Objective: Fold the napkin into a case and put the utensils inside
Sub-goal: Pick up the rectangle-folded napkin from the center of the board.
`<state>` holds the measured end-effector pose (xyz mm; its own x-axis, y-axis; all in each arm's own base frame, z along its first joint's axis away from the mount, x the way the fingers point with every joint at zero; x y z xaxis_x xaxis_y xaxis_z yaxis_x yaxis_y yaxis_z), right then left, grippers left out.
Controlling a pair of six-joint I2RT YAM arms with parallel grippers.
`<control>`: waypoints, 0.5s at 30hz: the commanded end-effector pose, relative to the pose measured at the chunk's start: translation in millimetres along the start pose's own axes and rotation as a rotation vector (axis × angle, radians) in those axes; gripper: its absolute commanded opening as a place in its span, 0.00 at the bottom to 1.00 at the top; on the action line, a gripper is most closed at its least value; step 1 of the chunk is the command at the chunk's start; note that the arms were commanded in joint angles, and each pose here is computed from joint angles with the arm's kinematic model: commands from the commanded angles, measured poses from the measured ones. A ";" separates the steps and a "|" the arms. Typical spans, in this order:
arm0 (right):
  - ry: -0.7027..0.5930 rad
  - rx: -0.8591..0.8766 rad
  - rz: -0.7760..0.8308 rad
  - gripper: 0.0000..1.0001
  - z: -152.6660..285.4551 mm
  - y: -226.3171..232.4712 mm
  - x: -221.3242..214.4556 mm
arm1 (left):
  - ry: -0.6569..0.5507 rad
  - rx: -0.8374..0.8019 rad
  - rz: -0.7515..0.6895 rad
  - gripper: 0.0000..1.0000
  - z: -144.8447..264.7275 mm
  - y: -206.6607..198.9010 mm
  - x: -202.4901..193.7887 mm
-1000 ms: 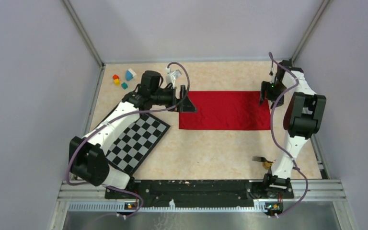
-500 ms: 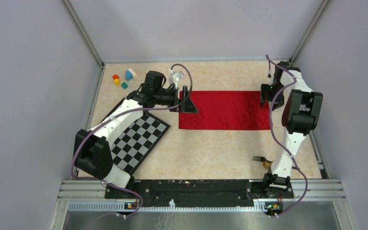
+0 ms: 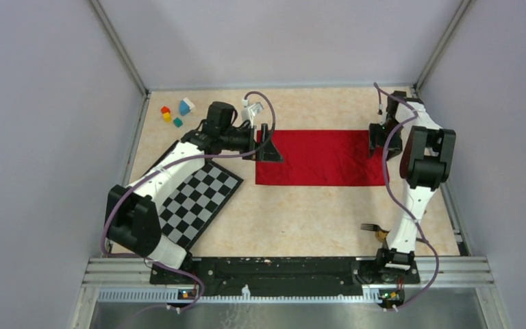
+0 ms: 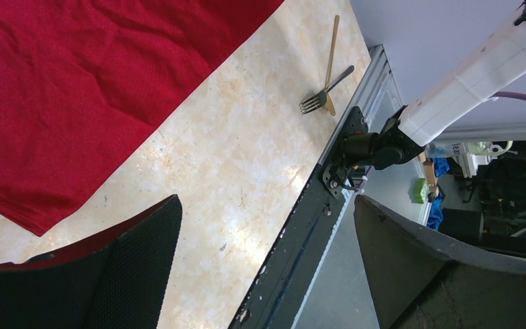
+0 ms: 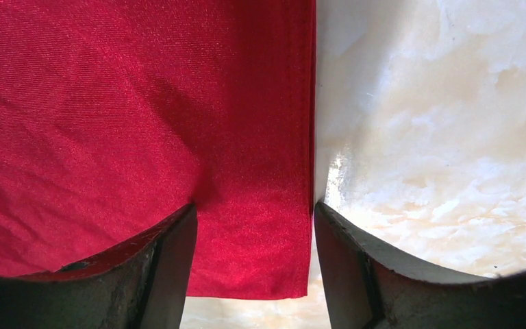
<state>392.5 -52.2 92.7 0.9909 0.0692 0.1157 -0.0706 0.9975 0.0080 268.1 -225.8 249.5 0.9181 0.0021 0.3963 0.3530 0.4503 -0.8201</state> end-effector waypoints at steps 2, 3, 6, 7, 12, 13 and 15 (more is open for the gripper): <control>-0.011 -0.004 0.016 0.60 -16.6 4.1 5.5 | -0.029 -0.007 -0.063 0.99 1.9 -2.5 4.1; -0.004 -0.005 0.018 0.59 -20.2 5.3 3.4 | -0.029 -0.007 -0.061 0.99 1.8 -2.5 4.1; -0.008 -0.018 0.023 0.51 -31.7 10.2 -2.6 | -0.030 -0.008 -0.065 0.99 2.4 -3.4 3.9; -0.015 -0.027 0.028 0.47 -35.2 11.8 -5.0 | -0.031 -0.007 -0.066 0.99 2.5 -3.6 4.0; -0.012 -0.118 0.053 0.20 -45.4 13.4 -15.3 | -0.031 -0.001 -0.064 0.99 2.5 -2.7 3.8; -0.018 -0.121 0.052 0.15 -44.3 13.2 -15.1 | -0.031 -0.001 -0.063 0.99 2.4 -2.5 3.8; -0.040 -0.136 0.052 0.01 -37.7 12.3 -12.6 | -0.033 0.003 -0.064 0.99 2.5 -2.1 4.0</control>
<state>387.2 -39.0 87.9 0.9758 0.1108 0.1888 -0.0971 0.9920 -0.0803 270.2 -224.9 247.9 0.9118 0.0072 0.4107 0.3603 0.4661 -0.8080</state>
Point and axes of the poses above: each gripper's point midway between its finger pads, its own z axis back along the fingers, its own y axis along the line the jaws close on, x = y × z, the point moved 7 cm from there along z, back along the fingers, and after that the axes turned 11 degrees about z, right-handed, at the moved point
